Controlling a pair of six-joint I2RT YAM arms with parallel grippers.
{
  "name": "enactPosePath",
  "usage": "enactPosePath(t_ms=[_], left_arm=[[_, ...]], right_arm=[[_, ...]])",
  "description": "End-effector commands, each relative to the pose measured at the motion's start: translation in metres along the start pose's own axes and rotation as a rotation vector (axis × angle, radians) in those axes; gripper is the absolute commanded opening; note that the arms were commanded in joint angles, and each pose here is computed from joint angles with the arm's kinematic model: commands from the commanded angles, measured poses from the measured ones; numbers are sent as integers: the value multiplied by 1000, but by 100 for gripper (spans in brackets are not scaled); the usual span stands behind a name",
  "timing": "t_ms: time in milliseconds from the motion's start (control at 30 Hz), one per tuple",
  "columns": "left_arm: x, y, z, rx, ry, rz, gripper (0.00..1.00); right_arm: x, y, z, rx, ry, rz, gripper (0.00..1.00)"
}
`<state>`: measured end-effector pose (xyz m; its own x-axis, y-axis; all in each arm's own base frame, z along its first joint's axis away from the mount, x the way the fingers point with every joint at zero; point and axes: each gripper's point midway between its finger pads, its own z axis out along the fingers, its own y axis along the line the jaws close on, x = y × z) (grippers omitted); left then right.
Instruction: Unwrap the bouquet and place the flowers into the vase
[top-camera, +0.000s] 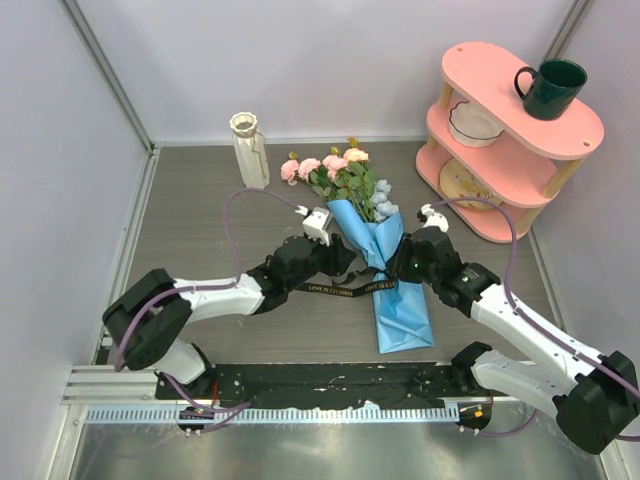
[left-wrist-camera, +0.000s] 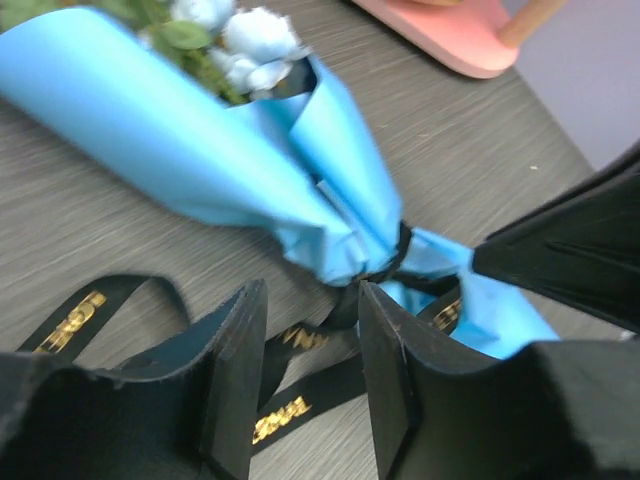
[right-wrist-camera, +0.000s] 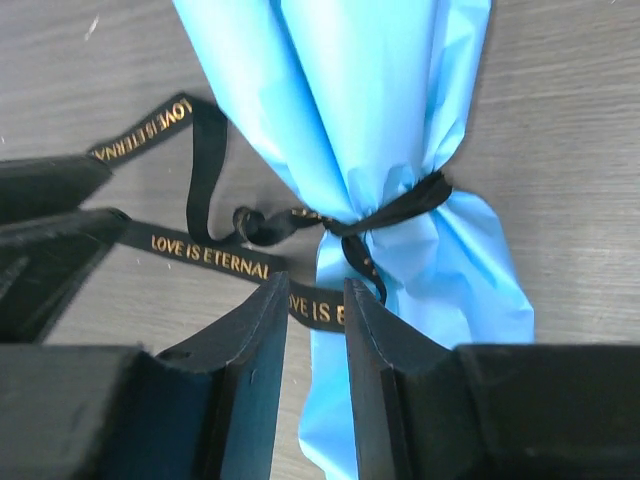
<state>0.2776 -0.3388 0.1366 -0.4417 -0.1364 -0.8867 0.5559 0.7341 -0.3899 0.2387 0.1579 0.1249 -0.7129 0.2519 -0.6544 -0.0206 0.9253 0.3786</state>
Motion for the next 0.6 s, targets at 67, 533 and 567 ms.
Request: enactPosePath(t_ms=[67,533,567], left_arm=[[-15,-57,44,208,21,-26,31],[33,-46,89,131,147,47,17],[37,-50,89,137,155,53,17]], right_arm=[[-40,4,11,22,-121,148,29],[-12,-17,38,30,-146,350,8],[-10,-18,38,26,-151,358,7]])
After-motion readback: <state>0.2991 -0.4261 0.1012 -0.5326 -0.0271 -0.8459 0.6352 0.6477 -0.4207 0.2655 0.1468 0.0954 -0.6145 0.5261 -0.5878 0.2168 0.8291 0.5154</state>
